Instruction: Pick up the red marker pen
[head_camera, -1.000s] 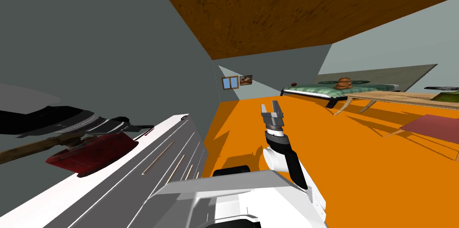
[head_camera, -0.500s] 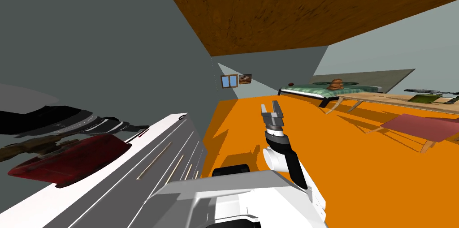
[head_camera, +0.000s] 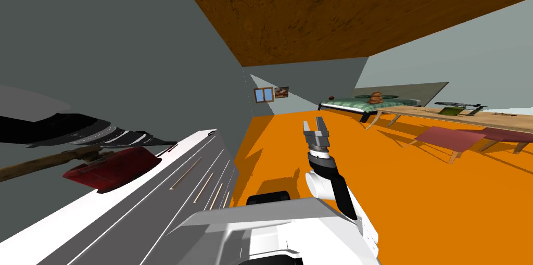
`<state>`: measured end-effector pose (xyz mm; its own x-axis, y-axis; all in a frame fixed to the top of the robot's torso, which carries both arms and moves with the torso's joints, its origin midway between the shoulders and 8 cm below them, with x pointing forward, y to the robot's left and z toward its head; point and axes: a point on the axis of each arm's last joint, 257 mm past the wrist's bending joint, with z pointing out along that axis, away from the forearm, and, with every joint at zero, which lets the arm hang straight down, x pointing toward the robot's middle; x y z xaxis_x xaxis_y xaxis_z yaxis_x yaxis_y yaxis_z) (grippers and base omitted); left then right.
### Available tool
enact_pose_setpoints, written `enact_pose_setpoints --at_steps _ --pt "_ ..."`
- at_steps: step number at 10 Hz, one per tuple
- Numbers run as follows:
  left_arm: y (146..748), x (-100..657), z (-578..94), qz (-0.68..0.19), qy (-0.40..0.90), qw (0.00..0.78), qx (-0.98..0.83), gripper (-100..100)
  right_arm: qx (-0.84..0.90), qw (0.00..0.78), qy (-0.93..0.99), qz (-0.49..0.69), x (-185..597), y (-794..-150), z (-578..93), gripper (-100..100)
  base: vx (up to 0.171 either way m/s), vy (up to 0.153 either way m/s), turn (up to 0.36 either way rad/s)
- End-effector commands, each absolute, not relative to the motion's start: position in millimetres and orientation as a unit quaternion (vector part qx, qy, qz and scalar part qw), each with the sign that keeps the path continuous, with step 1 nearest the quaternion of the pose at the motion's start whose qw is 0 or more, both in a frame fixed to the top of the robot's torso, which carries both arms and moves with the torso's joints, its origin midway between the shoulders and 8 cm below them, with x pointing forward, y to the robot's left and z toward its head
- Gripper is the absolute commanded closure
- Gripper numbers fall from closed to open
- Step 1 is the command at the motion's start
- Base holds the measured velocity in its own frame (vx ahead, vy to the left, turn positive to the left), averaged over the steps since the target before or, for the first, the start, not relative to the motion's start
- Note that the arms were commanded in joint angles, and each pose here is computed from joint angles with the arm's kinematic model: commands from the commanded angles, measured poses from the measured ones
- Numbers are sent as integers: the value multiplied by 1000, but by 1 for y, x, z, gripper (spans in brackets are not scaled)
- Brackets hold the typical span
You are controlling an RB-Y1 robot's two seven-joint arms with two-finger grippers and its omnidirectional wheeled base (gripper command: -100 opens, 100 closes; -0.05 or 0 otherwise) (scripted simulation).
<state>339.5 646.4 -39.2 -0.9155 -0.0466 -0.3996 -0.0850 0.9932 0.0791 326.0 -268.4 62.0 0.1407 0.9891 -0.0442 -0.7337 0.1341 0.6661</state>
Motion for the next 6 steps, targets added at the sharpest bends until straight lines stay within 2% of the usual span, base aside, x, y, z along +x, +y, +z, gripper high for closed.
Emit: enact_pose_setpoints --at_steps 1,5,6 --pt "646 339 -39 47 977 203 -34 100 256 711 249 606 326 -268 62 0 -11 -6 1" --pt "646 339 -39 47 978 203 -34 100 256 711 249 606 326 -268 62 0 -1 -1 0" --pt "646 339 -39 47 978 203 -34 0 256 711 249 606 326 -268 62 0 0 0 0"
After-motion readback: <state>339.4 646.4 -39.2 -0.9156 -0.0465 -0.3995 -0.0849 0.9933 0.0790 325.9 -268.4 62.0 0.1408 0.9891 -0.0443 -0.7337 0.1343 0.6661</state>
